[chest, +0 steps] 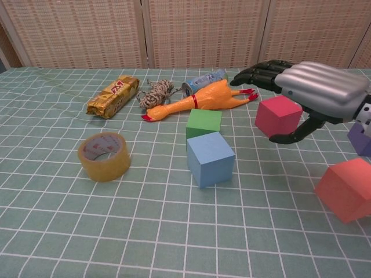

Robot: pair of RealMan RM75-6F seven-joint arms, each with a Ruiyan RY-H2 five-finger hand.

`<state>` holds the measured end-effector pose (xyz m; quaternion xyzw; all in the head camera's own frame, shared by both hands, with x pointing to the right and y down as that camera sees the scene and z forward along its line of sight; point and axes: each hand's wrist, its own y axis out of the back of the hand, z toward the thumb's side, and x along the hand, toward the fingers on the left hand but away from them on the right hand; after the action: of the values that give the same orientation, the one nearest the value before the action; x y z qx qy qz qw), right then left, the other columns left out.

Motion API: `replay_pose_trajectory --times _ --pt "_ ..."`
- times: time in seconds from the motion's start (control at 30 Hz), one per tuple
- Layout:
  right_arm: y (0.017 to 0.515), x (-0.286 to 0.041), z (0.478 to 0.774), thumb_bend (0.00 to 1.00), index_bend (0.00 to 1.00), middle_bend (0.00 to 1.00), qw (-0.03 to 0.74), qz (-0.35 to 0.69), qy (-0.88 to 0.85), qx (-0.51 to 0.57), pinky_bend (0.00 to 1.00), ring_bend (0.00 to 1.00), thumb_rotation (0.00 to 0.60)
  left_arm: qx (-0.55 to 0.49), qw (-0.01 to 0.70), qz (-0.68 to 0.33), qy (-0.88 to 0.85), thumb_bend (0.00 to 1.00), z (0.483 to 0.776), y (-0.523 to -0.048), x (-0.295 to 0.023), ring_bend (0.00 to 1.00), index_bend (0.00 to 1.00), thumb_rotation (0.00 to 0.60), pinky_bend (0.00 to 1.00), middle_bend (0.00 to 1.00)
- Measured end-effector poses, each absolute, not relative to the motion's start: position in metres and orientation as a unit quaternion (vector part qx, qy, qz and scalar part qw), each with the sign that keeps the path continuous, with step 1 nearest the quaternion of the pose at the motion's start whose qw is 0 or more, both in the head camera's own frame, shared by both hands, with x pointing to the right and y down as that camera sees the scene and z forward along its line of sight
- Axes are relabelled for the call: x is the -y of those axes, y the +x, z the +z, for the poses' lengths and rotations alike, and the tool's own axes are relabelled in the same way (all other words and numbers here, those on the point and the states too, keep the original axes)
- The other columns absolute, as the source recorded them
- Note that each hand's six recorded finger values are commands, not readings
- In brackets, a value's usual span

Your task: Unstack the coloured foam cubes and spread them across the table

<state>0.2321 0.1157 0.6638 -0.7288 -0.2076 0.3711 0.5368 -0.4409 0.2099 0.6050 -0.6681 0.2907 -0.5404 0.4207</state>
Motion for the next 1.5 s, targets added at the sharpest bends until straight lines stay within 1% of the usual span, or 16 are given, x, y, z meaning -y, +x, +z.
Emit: replay_pose_trajectory --times 0.1,0.37,0.67,0.9,1.0,1.1,1.17,1.27,1.37,1.47,1.5 --pt "0.218 -0.119 0.665 0.10 0.09 0.05 0.560 0.363 -0.726 0.168 0.03 0.00 0.600 -0.291 0.422 -0.540 -0.668 0.38 0.605 -0.440 -0.210 0.26 0.30 0.600 0.43 0.31" --pt "0.189 -0.124 0.691 0.10 0.07 0.05 0.590 0.364 -0.719 0.049 0.02 0.00 0.600 -0.289 0.421 -0.540 -0.669 0.38 0.605 -0.439 -0.210 0.26 0.30 0.600 0.43 0.31" --pt "0.162 -0.126 0.712 0.10 0.07 0.05 0.625 0.345 -0.699 0.029 0.02 0.00 0.600 -0.298 0.422 -0.538 -0.666 0.38 0.601 -0.442 -0.209 0.26 0.30 0.600 0.43 0.31" --pt "0.144 -0.133 0.732 0.10 0.08 0.05 0.622 0.350 -0.700 0.016 0.02 0.00 0.600 -0.296 0.424 -0.535 -0.668 0.38 0.600 -0.441 -0.210 0.26 0.30 0.600 0.43 0.31" --pt "0.141 -0.134 0.740 0.10 0.08 0.08 0.621 0.355 -0.699 0.012 0.02 0.00 0.600 -0.297 0.423 -0.536 -0.668 0.38 0.600 -0.442 -0.209 0.26 0.30 0.600 0.43 0.31" --pt "0.140 -0.134 0.745 0.10 0.08 0.12 0.621 0.359 -0.697 0.011 0.02 0.00 0.600 -0.299 0.422 -0.536 -0.667 0.38 0.600 -0.442 -0.209 0.26 0.30 0.600 0.43 0.31" --pt "0.140 -0.133 0.746 0.10 0.10 0.17 0.620 0.359 -0.697 0.016 0.02 0.00 0.600 -0.299 0.423 -0.535 -0.667 0.38 0.600 -0.442 -0.209 0.26 0.30 0.600 0.43 0.31" --pt "0.139 -0.132 0.744 0.09 0.19 0.31 0.621 0.353 -0.699 0.028 0.02 0.00 0.600 -0.299 0.424 -0.534 -0.667 0.38 0.599 -0.442 -0.209 0.26 0.30 0.600 0.43 0.31" --pt "0.138 -0.130 0.739 0.09 0.28 0.39 0.625 0.343 -0.700 0.043 0.02 0.01 0.600 -0.298 0.424 -0.535 -0.668 0.38 0.600 -0.442 -0.209 0.26 0.30 0.600 0.43 0.31" --pt "0.137 -0.129 0.734 0.09 0.36 0.44 0.630 0.328 -0.702 0.059 0.02 0.05 0.600 -0.295 0.423 -0.536 -0.668 0.38 0.601 -0.441 -0.210 0.26 0.30 0.600 0.43 0.31" --pt "0.137 -0.129 0.732 0.09 0.38 0.46 0.631 0.323 -0.702 0.063 0.02 0.05 0.600 -0.294 0.423 -0.537 -0.668 0.38 0.602 -0.441 -0.210 0.26 0.30 0.600 0.43 0.31"
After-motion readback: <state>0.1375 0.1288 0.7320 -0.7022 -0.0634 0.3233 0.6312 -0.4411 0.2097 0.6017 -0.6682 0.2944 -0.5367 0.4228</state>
